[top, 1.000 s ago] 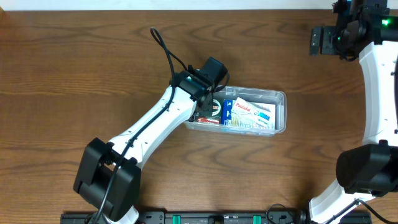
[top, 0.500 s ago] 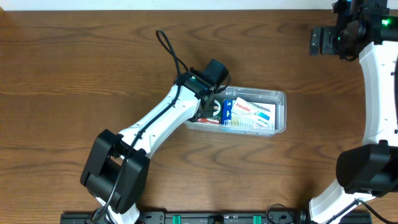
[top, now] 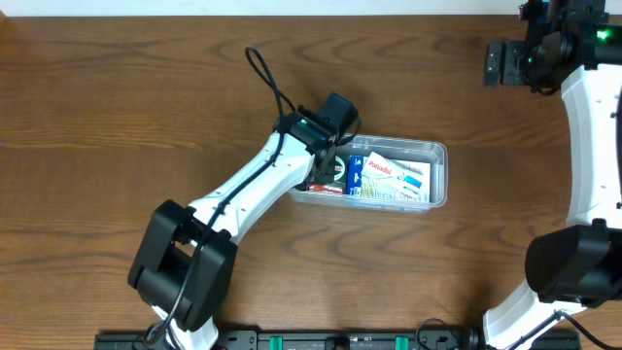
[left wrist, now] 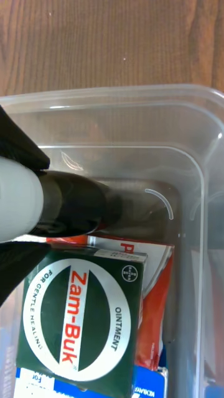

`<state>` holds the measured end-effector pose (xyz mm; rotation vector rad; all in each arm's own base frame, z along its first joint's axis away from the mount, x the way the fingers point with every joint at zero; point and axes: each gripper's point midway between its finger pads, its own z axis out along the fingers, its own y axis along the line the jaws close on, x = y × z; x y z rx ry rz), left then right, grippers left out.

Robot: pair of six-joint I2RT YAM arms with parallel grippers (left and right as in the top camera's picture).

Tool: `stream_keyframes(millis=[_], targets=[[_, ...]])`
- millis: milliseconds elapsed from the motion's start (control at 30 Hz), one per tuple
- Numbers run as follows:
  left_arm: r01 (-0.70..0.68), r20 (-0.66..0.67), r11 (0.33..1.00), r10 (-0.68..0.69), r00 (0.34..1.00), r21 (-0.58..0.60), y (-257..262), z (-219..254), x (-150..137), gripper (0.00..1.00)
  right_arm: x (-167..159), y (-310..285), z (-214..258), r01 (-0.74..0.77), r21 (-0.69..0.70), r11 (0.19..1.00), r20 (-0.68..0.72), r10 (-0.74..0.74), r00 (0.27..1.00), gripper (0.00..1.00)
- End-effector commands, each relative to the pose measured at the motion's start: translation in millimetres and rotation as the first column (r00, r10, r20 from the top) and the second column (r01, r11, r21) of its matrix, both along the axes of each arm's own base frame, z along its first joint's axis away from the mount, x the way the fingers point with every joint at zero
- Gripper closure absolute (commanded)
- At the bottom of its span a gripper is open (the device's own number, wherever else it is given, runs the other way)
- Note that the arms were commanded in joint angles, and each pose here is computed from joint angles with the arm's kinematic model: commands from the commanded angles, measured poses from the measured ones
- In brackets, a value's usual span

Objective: Pack container

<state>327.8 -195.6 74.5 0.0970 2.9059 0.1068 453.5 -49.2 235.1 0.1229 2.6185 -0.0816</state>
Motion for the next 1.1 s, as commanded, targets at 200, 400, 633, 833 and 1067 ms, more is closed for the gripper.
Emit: stream_keyframes(millis=[200, 400, 633, 833, 1067], targets=[[0.013, -0.014, 1.0, -0.013, 1.0, 0.01, 0.2, 4.3, 1.7, 0.52, 2.5, -2.1, 3.8, 0.013, 0.001, 1.0, 0.013, -0.013, 1.0, 0.01], [0.031, 0.014, 1.0, -0.031, 0.999, -0.006, -2.7, 14.9, 6.0, 0.5, 2.5, -2.0, 3.8, 0.012, 0.001, 1.0, 0.013, -0.012, 1.0, 0.01], [0.06, 0.066, 0.998, -0.058, 0.996, -0.032, -4.6, 35.5, 9.4, 0.5, 2.5, -2.1, 3.8, 0.013, 0.001, 1.0, 0.013, -0.013, 1.0, 0.01], [0.097, 0.124, 0.994, -0.09, 0.988, -0.049, -0.1, 60.8, 12.1, 0.5, 2.5, -2.0, 3.8, 0.012, 0.001, 1.0, 0.013, -0.012, 1.0, 0.01], [0.073, 0.24, 0.995, -0.054, 0.969, -0.07, 43.1, 113.4, 22.6, 0.34, 2.4, -2.1, 3.6, 0.013, 0.001, 1.0, 0.012, -0.013, 1.0, 0.01]])
